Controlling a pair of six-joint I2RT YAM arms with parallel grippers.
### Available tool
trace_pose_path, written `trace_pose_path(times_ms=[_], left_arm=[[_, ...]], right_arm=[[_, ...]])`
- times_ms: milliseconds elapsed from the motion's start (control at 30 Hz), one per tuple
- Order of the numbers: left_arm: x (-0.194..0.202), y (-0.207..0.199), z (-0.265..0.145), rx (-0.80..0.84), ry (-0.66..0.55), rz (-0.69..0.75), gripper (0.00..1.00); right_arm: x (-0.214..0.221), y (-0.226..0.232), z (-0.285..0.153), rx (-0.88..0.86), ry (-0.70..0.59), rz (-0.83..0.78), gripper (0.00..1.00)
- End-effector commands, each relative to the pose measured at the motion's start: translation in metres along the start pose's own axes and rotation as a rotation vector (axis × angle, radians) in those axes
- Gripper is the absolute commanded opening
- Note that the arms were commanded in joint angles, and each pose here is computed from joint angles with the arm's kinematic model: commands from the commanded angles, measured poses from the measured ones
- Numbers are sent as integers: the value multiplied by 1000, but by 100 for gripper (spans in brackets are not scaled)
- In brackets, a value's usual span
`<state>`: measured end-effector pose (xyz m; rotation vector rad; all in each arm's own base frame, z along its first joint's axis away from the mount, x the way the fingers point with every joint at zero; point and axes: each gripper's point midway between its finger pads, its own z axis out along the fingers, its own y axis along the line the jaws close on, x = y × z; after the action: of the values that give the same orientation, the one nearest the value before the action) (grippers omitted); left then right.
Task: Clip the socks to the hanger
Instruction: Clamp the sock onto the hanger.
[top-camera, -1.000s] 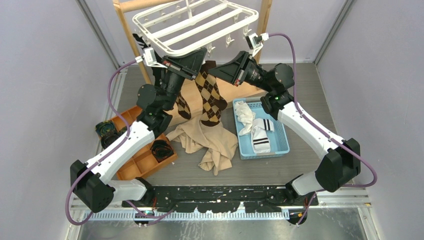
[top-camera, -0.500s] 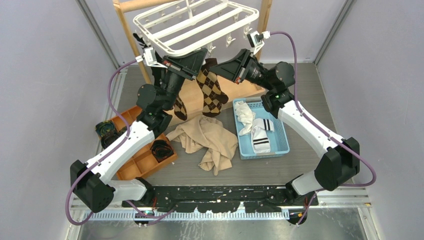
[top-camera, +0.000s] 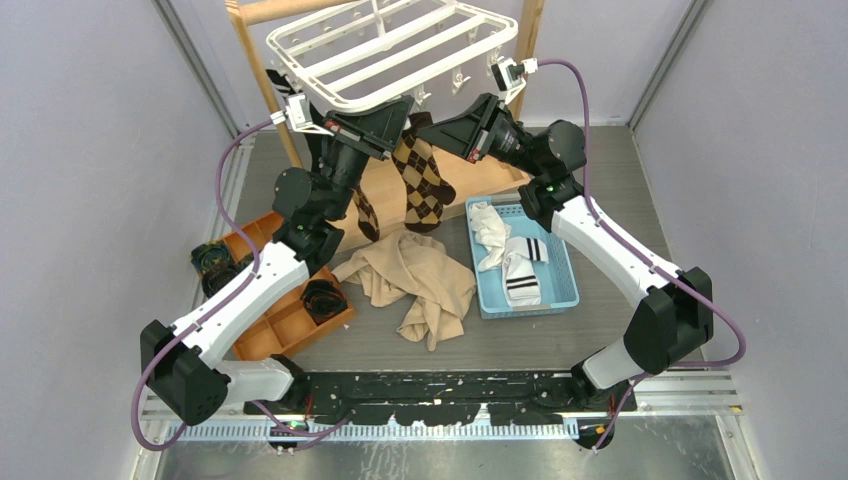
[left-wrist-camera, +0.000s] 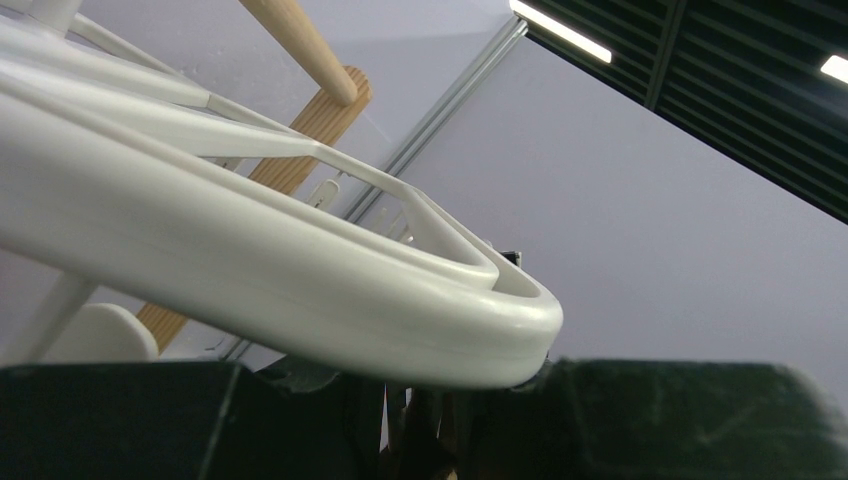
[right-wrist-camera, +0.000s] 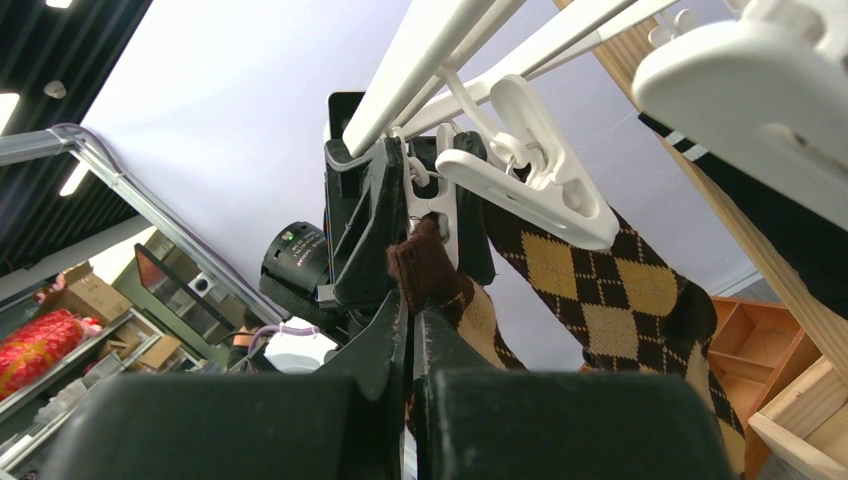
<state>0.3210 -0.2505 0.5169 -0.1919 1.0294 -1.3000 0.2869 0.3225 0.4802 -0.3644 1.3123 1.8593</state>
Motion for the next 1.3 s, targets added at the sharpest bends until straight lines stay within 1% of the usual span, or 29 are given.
trace_pose_path(times_ms=[0, 100, 167, 367, 667, 733, 800, 833, 967, 1267], left_arm=[[-12, 1, 6, -18, -38, -14, 13], [-13, 2, 6, -29, -41, -14, 22], [-14, 3, 5, -36, -46, -14, 30], [-16, 3, 3, -40, -49, -12, 50], [-21, 2, -1, -61, -47, -10, 76], [-21, 2, -4, -73, -40, -7, 80], [-21, 2, -7, -86, -31, -4, 83], [-21, 3, -8, -90, -25, -2, 85], [-19, 4, -15, -109, 5, 3, 86], [-15, 16, -37, -213, 69, 23, 88]], right_arm=[[-12, 31, 0, -79, -20, -67, 1], [-12, 31, 0, -79, -21, -67, 1], [-12, 30, 1, -78, -19, -64, 1], [-11, 29, 0, -75, -18, -64, 1], [-11, 25, -2, -61, -26, -60, 1], [-10, 22, -2, -55, -26, -61, 2], [-9, 21, -3, -47, -23, -62, 4], [-9, 21, -3, -43, -22, -63, 7], [-7, 15, -3, -23, -13, -62, 15], [3, -9, -9, 87, 21, -74, 22]])
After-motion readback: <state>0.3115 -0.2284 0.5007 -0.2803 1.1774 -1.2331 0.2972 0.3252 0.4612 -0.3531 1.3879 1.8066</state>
